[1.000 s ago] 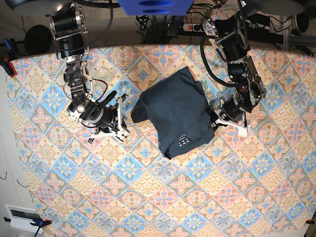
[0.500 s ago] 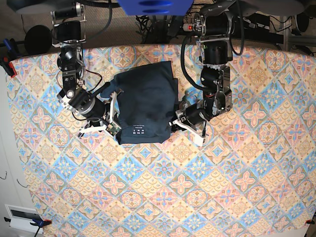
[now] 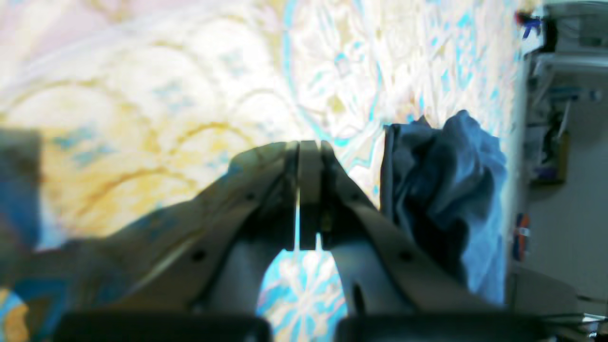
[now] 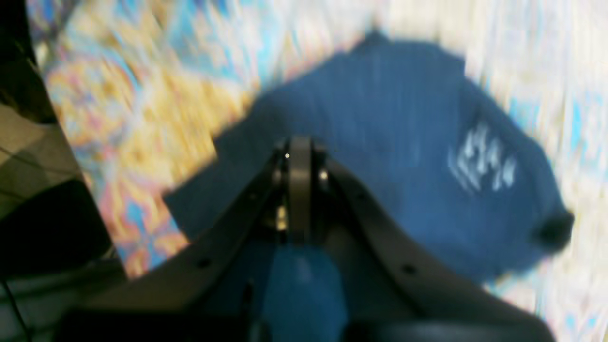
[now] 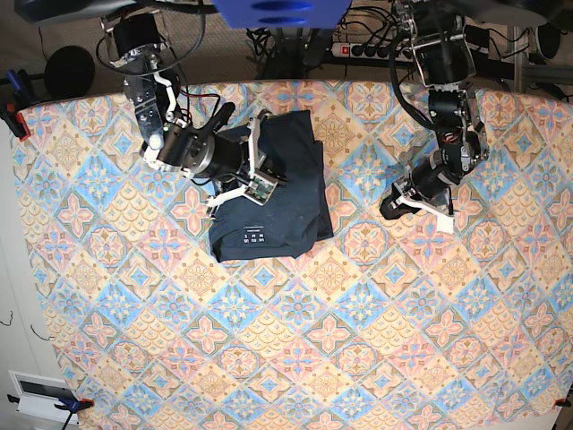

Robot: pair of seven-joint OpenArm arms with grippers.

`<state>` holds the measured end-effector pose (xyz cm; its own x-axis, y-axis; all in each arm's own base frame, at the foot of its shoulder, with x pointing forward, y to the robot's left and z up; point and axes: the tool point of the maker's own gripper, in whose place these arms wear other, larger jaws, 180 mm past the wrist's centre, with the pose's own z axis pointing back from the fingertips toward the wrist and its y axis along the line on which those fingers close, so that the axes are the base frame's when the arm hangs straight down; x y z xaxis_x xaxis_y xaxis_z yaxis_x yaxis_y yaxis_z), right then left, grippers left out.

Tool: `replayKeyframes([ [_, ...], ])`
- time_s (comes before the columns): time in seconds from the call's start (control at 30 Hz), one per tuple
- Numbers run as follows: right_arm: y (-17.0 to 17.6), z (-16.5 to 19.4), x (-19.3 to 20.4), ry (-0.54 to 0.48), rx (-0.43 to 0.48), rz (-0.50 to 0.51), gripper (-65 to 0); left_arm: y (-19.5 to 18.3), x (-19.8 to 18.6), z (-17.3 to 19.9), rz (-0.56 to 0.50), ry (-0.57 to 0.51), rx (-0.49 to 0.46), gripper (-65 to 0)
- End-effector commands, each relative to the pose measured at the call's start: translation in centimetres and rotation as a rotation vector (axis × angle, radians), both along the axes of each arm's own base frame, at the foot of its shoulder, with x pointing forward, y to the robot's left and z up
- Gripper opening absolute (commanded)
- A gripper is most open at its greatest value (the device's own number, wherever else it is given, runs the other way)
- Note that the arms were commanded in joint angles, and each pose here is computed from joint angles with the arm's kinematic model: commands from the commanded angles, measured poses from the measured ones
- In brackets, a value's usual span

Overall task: Layout the t-shirt on the table in an organized manner, then fold the t-shirt properly
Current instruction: 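Release with the left gripper and grasp the shirt's collar edge with the right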

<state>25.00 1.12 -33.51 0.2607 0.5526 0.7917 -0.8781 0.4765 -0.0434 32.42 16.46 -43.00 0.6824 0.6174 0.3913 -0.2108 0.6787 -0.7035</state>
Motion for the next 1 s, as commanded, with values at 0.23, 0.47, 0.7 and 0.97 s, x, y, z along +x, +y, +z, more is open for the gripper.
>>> replayKeyframes([
  [0.23,5.9,2.2,1.0,-0.044,0.077,0.122,-64.8,1.7,-2.5,0.2,0.029,0.007,-0.039,-65.0],
  [0.47,6.3,-4.5,0.6,0.177,0.062,0.07,-64.8,0.5,-3.0,4.9,-0.061,-0.099,0.019,-65.0],
  [0.7,5.9,-7.8,-0.2,0.27,0.073,0.04,-64.8,-0.4,-3.2,8.9,-0.124,-0.198,0.079,-65.0],
  [0.97,0.3,-12.8,1.3,0.285,-0.078,-0.091,-64.8,-0.8,-4.3,9.7,-0.146,-0.211,0.1,-65.0],
])
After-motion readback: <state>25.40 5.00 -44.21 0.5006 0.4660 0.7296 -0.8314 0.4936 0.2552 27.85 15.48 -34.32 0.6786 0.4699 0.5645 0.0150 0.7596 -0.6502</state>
